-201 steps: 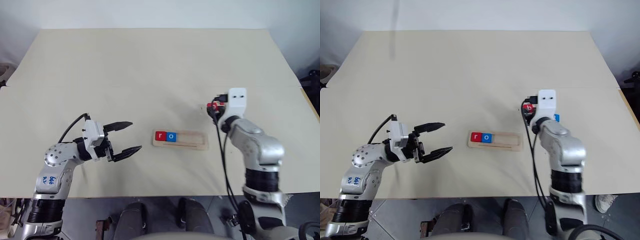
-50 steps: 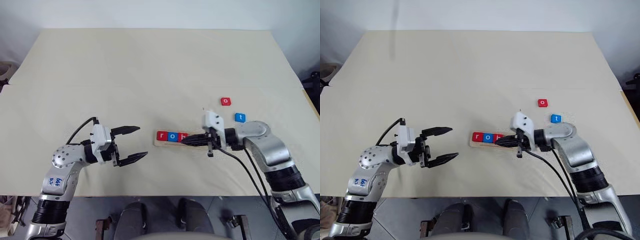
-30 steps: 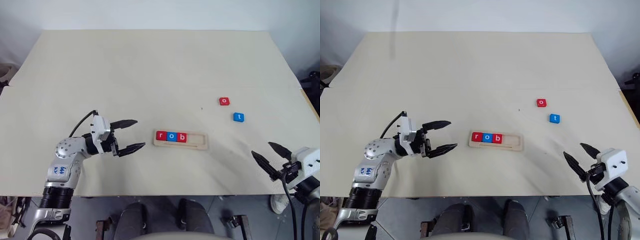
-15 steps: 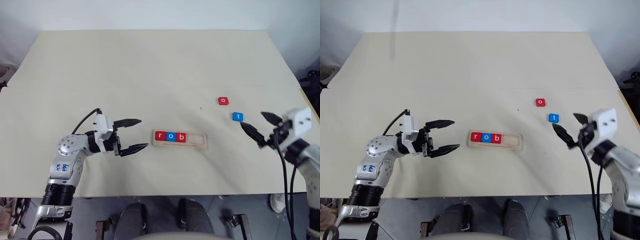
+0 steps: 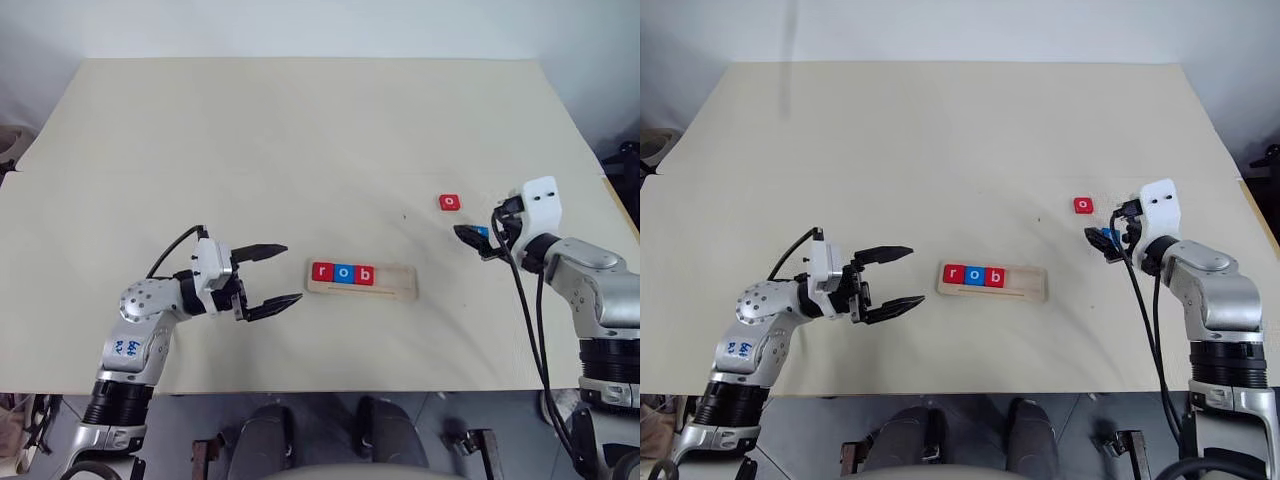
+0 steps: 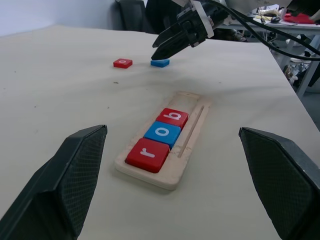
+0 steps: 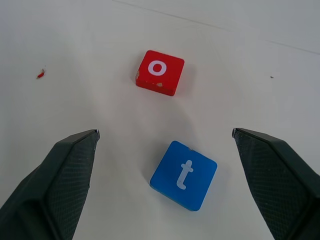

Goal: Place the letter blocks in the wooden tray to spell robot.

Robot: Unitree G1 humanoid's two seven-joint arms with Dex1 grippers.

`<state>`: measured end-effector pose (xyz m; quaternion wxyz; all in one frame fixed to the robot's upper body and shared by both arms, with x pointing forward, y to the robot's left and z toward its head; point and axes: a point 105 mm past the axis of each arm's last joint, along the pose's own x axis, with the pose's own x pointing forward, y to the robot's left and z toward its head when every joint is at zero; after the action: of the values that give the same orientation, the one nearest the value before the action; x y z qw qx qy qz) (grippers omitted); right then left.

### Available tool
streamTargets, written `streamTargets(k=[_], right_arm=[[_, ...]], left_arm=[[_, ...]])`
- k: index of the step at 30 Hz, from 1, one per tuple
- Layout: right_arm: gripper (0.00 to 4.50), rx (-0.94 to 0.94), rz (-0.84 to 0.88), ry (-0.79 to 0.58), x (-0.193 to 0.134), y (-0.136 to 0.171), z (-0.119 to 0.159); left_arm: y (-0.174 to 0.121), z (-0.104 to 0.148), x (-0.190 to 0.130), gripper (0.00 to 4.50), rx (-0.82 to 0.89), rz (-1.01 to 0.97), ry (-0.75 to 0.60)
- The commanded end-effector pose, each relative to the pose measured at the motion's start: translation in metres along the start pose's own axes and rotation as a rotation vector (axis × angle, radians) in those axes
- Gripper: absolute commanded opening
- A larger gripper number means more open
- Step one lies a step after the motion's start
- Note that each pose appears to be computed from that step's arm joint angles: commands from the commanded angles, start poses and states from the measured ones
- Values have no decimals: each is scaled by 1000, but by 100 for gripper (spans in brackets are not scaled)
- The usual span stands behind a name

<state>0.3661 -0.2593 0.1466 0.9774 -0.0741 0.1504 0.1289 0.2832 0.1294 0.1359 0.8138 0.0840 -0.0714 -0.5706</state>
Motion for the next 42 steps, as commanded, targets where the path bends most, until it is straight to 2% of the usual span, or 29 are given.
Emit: streamTargets(k=[1, 7, 21, 24, 31, 32, 37, 42], right_arm=[[447, -19, -9, -48, -2, -2, 15], [447, -20, 2, -76, 2, 1, 24], [447, 78, -100, -6, 72, 0, 28], [387, 82, -106, 3, 78, 3, 26], [157, 80, -48, -29, 78, 18, 34], [146, 80, -44, -37, 76, 19, 37], [146, 52, -24, -73, 47, 23, 50], [146, 63, -25, -32, 1, 36, 34]], left_arm=[[-1, 11, 0, 450, 55, 4, -22], [-2, 11, 2, 450, 56, 5, -26], [2, 14, 2, 450, 69, 15, -29], [2, 14, 1, 450, 70, 25, -27], [0, 12, -1, 450, 63, 36, -27], [0, 12, 0, 450, 60, 32, -28], [-1, 9, 5, 450, 42, -2, -30], [1, 5, 8, 450, 24, -42, -28]])
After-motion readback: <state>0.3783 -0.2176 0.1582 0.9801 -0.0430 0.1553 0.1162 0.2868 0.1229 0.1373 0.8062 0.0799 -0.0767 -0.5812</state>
